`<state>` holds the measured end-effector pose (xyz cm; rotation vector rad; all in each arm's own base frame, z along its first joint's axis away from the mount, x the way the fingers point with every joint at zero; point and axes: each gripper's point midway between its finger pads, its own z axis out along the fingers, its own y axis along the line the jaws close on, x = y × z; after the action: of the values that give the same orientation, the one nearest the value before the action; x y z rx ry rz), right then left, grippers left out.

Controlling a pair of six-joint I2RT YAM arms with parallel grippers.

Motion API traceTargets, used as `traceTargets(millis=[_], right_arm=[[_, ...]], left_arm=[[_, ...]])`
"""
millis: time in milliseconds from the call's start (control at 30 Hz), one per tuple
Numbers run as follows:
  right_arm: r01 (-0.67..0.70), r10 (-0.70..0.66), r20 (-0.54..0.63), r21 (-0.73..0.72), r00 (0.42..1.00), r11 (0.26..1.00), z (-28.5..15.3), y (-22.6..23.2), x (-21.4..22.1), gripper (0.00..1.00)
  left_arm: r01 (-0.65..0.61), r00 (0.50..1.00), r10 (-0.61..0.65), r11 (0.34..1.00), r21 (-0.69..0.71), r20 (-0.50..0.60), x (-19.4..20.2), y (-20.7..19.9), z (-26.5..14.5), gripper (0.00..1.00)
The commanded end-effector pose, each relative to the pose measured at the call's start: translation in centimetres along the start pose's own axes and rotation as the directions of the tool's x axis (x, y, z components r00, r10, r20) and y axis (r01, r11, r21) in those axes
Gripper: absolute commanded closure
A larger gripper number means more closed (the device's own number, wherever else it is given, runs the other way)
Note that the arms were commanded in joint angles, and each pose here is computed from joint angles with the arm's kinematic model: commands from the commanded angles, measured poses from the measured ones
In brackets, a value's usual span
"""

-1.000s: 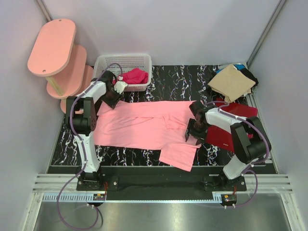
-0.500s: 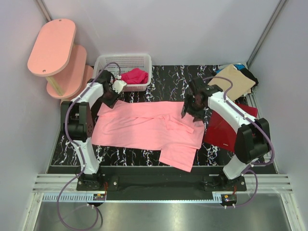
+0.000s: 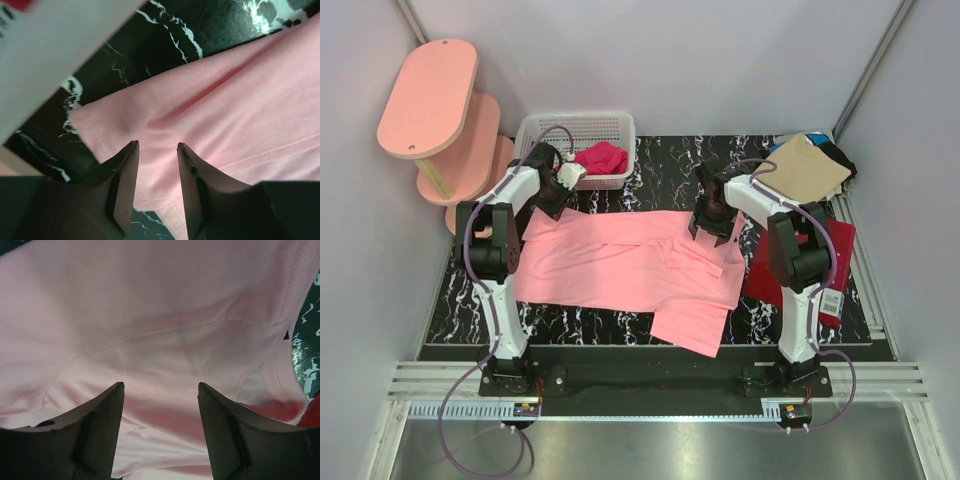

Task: Fold and stack the t-shirts
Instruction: Fold the flattened tshirt in 1/3 of the way

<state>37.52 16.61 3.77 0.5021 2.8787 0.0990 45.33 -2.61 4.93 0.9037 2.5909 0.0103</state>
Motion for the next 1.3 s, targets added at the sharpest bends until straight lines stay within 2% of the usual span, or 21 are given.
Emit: traceTargets(millis=[0,267,467,800,1067,1267], right_arm=[[-0.061,0.061,0.075,-0.001,0.995,0.998,0.0,0.0,-3.0,0.32],[-0.097,0.095,0.037,0.045,0.995,0.994,2.1,-2.3,-2.5,0.32],[-0.109,0.109,-0.005,0.076,0.994,0.991,3.8,-4.1,-1.1,0.32],[-0.114,0.118,-0.027,0.113,0.993,0.987,4.3,-6.4,0.4,0.32],[-0.129,0.133,-0.026,0.098,0.991,0.987,3.9,-7.3,0.1,0.32],[-0.144,0.144,0.027,0.000,0.989,0.990,1.4,-4.2,-3.6,0.32]], left_arm=[[0.012,1.000,-0.012,1.000,-0.005,0.025,-1.1,0.6,0.5,0.59],[-0.007,0.999,0.005,1.000,-0.025,-0.041,1.2,0.9,2.2,0.59],[0.019,0.996,-0.022,0.999,-0.038,-0.088,4.4,1.9,2.8,0.60],[0.039,0.994,-0.046,0.997,-0.070,-0.097,6.6,3.3,2.4,0.60],[0.066,0.996,-0.069,0.997,-0.050,-0.058,6.0,2.6,1.6,0.60],[0.085,0.995,-0.083,0.996,-0.017,0.062,2.6,0.7,-2.8,0.60]])
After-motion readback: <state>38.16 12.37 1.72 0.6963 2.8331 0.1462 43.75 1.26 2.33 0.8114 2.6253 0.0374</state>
